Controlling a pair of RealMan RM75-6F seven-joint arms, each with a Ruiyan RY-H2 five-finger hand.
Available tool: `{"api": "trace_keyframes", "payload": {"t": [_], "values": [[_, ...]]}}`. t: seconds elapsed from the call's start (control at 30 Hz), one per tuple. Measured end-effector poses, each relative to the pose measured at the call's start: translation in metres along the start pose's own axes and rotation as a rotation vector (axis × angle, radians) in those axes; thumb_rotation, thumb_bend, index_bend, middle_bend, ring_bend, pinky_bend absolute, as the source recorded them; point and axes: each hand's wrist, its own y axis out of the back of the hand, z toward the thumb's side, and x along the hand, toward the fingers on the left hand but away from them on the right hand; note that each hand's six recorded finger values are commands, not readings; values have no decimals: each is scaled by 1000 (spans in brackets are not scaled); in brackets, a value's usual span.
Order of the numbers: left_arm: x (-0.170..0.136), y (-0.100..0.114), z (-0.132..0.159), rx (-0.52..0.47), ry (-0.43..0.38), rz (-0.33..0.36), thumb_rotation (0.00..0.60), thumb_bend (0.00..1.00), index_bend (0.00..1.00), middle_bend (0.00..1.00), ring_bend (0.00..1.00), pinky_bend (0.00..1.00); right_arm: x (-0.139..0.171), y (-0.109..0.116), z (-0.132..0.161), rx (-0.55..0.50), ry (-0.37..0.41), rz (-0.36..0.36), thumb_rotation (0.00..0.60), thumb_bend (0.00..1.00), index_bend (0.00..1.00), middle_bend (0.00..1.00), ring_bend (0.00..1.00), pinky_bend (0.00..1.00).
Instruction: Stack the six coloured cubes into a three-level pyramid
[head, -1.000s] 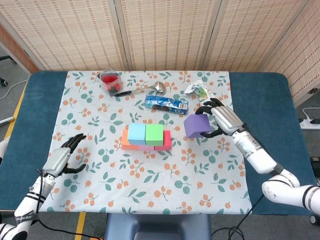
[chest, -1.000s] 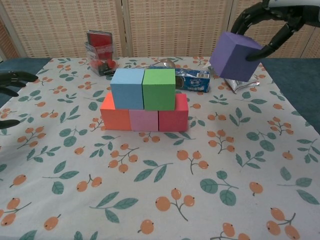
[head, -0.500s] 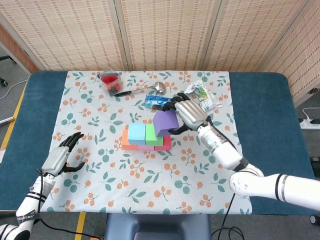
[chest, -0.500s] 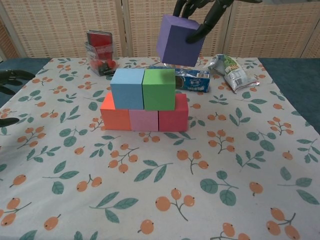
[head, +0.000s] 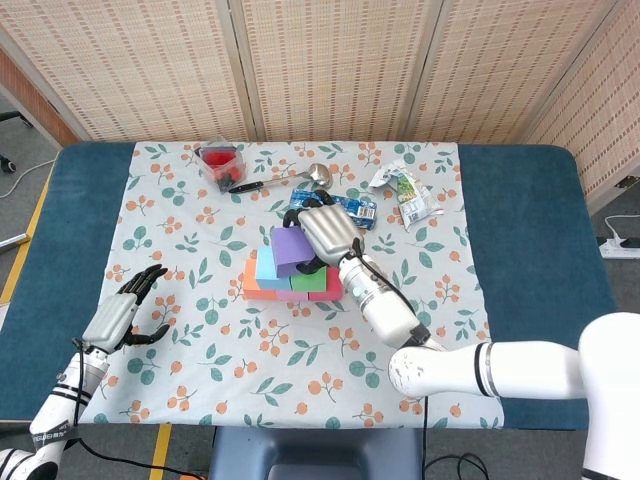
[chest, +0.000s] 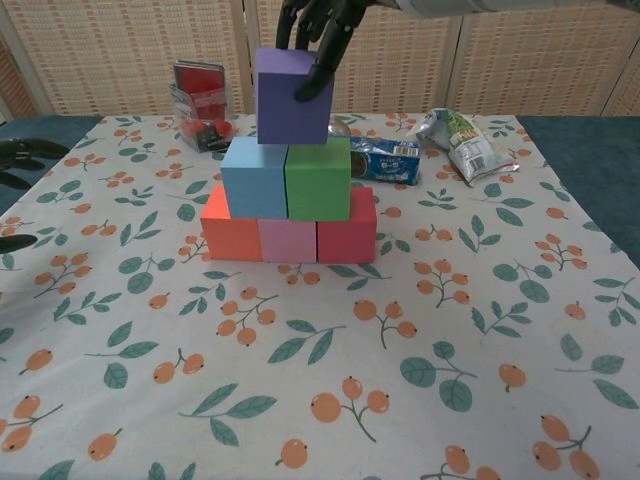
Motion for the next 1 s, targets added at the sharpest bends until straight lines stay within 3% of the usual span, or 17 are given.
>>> {"api": "trace_keyframes", "payload": {"t": [0.73, 0.9, 1.0], "values": [[-1, -3, -3, -30, -22, -8, 600, 310, 35, 0, 0, 132, -3, -14, 16, 55, -81, 7, 600, 158, 370, 394, 141, 0], [-1, -4, -5, -38, -22, -10, 600, 310, 35, 0, 0, 132, -6, -17, 15, 56, -90, 6, 600, 158, 271, 385, 87, 0], [0, -5, -6, -43, -20, -11, 600, 310, 35, 0, 0, 132, -7, -19, 15, 49, -86, 15, 600, 156, 126, 287, 19, 0]]}}
